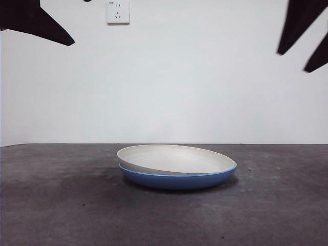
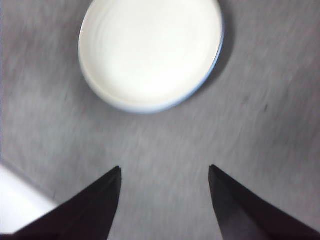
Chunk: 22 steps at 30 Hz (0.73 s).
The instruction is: Pick up the white plate, put it on the blue plate, put it on desk
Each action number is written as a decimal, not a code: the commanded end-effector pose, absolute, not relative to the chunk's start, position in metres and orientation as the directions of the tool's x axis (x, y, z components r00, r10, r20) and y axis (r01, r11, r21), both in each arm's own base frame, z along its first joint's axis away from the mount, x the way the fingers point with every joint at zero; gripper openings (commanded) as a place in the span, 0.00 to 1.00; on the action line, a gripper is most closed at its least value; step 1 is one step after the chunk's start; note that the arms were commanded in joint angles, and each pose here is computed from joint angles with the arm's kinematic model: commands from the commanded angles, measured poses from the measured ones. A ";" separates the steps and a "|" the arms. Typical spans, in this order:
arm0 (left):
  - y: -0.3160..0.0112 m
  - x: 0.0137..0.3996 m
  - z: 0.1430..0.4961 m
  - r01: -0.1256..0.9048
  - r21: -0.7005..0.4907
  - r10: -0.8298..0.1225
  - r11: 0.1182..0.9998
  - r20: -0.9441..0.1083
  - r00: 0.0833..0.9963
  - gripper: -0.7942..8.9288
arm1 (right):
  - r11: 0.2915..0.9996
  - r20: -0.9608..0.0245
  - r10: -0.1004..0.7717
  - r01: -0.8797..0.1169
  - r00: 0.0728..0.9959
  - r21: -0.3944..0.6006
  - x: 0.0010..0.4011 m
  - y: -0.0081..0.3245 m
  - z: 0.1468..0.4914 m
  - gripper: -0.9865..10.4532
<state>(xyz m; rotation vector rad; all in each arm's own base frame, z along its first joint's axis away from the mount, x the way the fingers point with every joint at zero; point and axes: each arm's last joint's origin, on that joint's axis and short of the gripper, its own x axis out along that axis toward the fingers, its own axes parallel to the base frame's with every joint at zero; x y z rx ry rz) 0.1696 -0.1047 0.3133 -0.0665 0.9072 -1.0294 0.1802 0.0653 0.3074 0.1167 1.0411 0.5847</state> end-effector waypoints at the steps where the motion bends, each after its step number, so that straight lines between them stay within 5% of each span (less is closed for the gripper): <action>1: -0.107 0.171 0.316 0.726 -0.436 -0.769 0.531 -0.609 0.196 0.40 | 0.828 -0.799 0.505 -0.446 0.327 0.340 0.171 0.065 0.311 0.33; 22: -0.106 0.170 0.315 0.725 -0.437 -0.768 0.532 -0.610 0.195 0.40 | 0.815 -0.793 0.516 -0.471 0.325 0.338 0.160 0.066 0.316 0.33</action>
